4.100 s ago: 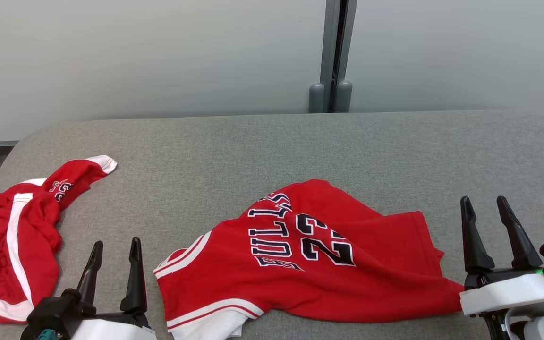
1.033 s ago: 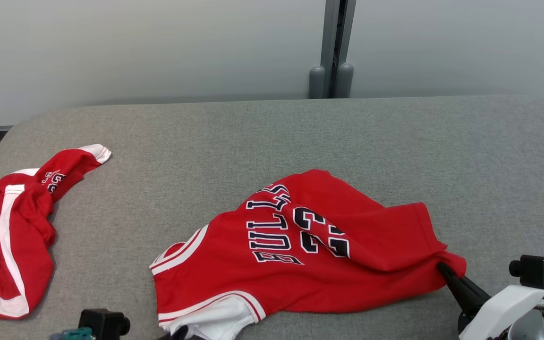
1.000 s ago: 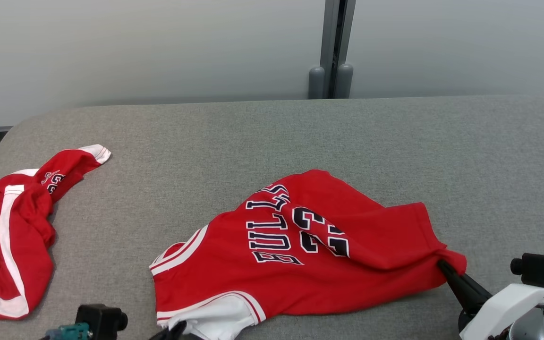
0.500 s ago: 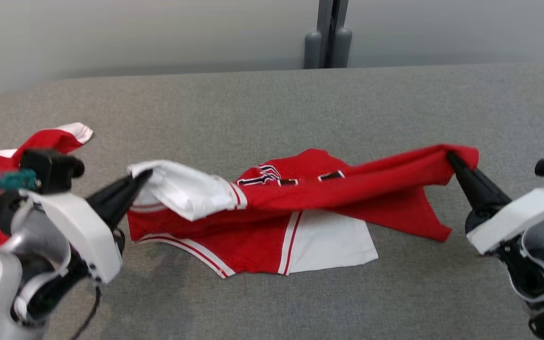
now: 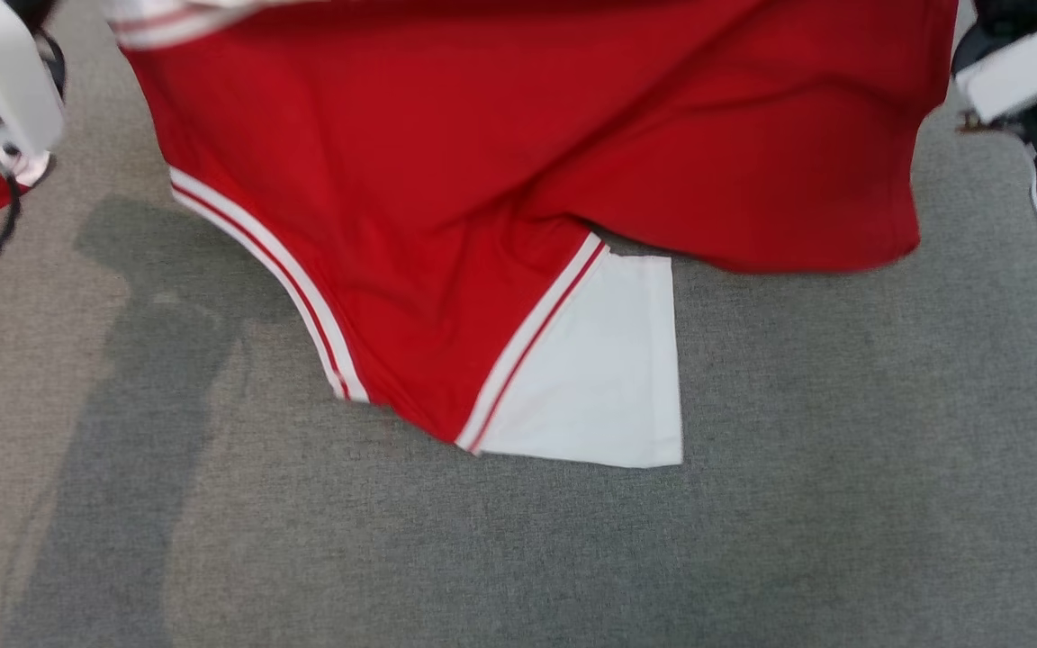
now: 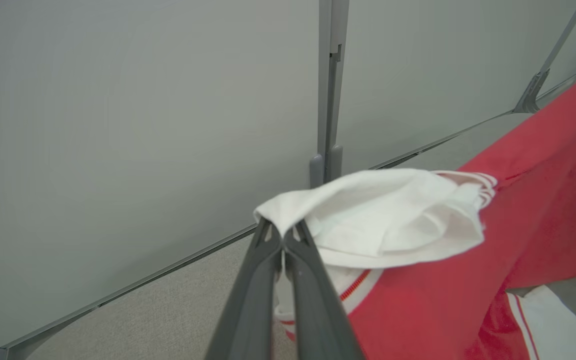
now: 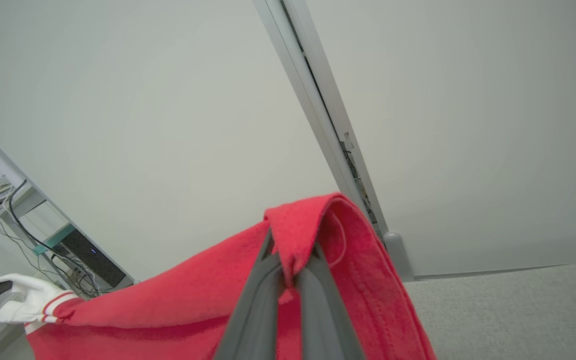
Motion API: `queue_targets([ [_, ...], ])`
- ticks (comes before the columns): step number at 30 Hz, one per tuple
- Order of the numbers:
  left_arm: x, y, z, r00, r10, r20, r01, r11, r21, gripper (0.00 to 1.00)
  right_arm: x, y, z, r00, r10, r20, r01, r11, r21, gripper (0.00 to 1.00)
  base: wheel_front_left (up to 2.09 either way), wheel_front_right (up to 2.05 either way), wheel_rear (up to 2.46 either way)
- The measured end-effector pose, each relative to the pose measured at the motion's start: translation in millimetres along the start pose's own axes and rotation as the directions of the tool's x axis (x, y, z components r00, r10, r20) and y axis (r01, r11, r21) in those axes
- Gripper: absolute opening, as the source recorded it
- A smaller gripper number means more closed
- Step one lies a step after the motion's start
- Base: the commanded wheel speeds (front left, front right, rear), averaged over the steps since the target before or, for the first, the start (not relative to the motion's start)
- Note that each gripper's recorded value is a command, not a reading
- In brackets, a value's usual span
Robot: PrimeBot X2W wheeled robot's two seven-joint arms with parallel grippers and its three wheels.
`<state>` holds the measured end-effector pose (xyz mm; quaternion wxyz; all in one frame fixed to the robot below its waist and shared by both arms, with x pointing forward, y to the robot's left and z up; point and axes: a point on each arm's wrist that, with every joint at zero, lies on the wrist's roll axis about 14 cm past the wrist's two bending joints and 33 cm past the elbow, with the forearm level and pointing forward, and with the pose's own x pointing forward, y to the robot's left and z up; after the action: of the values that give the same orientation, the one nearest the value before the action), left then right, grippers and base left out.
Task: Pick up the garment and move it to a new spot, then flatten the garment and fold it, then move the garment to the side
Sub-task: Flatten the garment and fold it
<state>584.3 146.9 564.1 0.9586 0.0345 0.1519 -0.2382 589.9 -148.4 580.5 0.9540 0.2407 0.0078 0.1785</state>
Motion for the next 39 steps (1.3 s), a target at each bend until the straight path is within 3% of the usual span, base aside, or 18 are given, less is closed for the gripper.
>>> queue_targets([
  [10, 64.1, 37.6, 87.7, 0.965, 0.060, 0.257, -0.067, 0.998, 0.018, 0.00, 70.2, -0.1, 46.9, 0.987, 0.048, 0.156, -0.041, 0.998, -0.048, 0.00, 0.00, 0.00, 0.00],
  [21, 65.7, 42.2, 165.7, 0.887, 0.074, 0.456, -0.085, 0.996, 0.004, 0.00, 90.3, 20.6, 110.9, 0.940, 0.105, 0.326, -0.077, 0.992, -0.096, 0.00, 0.00, 0.00, 0.00],
  [26, 73.5, 29.7, 143.2, 0.928, 0.039, 0.370, -0.056, 0.998, 0.037, 0.00, 90.7, 25.5, 95.2, 0.955, 0.112, 0.273, -0.093, 0.993, -0.078, 0.00, 0.00, 0.00, 0.00],
  [33, 59.9, 14.1, 62.7, 0.993, -0.007, 0.119, 0.007, 1.000, -0.003, 0.00, 57.8, 8.6, 27.3, 0.998, 0.049, 0.044, -0.048, 0.998, -0.030, 0.00, 0.00, 0.00, 0.00],
  [39, 11.8, 3.3, -4.3, 0.993, -0.036, -0.111, 0.026, 0.996, -0.086, 0.00, -1.0, 4.0, -31.9, 0.977, 0.008, -0.215, -0.006, 1.000, 0.009, 0.00, 0.00, 0.00, 0.00],
])
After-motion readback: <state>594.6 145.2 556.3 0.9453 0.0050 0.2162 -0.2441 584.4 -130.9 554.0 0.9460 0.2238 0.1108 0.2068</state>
